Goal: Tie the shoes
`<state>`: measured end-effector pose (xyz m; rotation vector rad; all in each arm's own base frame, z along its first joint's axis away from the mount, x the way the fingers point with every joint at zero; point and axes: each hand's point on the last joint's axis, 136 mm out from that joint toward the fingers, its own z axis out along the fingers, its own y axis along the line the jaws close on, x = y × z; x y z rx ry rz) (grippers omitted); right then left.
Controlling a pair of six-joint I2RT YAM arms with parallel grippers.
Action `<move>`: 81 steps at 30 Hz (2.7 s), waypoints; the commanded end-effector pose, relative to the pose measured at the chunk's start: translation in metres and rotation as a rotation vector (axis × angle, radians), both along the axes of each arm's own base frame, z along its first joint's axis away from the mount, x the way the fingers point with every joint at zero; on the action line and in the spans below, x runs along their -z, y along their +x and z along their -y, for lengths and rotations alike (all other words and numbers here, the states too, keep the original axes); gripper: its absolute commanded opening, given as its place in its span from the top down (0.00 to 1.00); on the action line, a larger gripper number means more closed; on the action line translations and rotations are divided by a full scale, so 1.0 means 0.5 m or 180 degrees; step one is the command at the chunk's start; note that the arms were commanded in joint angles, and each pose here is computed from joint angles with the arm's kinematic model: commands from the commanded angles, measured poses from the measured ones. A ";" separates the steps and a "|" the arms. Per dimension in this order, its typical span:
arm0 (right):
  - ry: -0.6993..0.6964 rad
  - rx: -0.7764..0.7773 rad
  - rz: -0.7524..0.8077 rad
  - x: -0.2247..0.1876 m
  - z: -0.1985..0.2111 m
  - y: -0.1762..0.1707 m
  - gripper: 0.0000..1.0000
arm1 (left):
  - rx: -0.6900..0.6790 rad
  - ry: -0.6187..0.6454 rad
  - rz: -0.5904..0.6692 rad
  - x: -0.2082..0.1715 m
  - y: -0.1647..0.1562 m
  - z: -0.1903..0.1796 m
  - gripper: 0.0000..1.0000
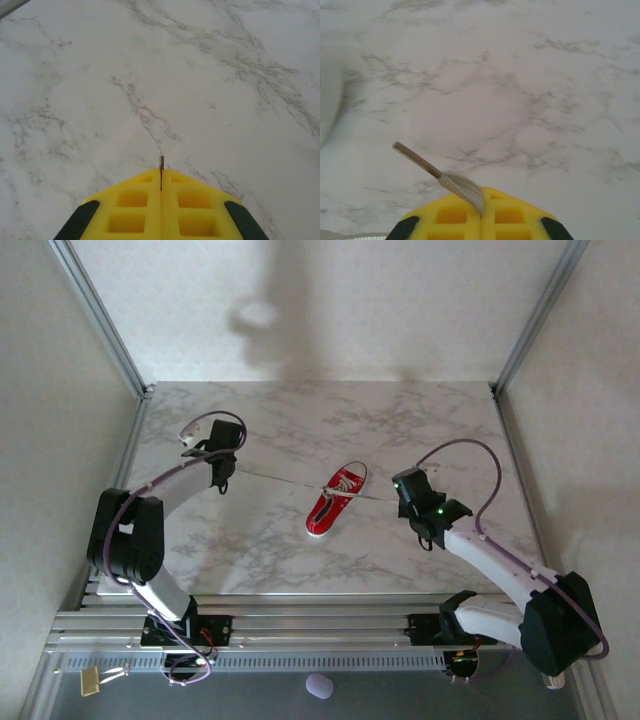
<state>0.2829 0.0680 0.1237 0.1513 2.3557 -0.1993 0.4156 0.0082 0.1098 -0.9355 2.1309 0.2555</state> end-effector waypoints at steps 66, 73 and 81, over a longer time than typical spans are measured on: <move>0.2500 -0.0925 0.0774 -0.259 -0.112 0.019 1.00 | 0.2195 -0.0421 0.0922 -0.099 -0.064 0.264 0.00; 0.2870 -0.1220 0.1015 -0.380 -0.154 0.050 1.00 | 0.3293 -0.0346 0.1821 -0.187 -0.133 0.435 0.00; 0.3263 -0.1368 0.1085 -0.452 -0.191 0.081 1.00 | 0.4663 -0.0269 0.2143 -0.208 -0.235 0.578 0.06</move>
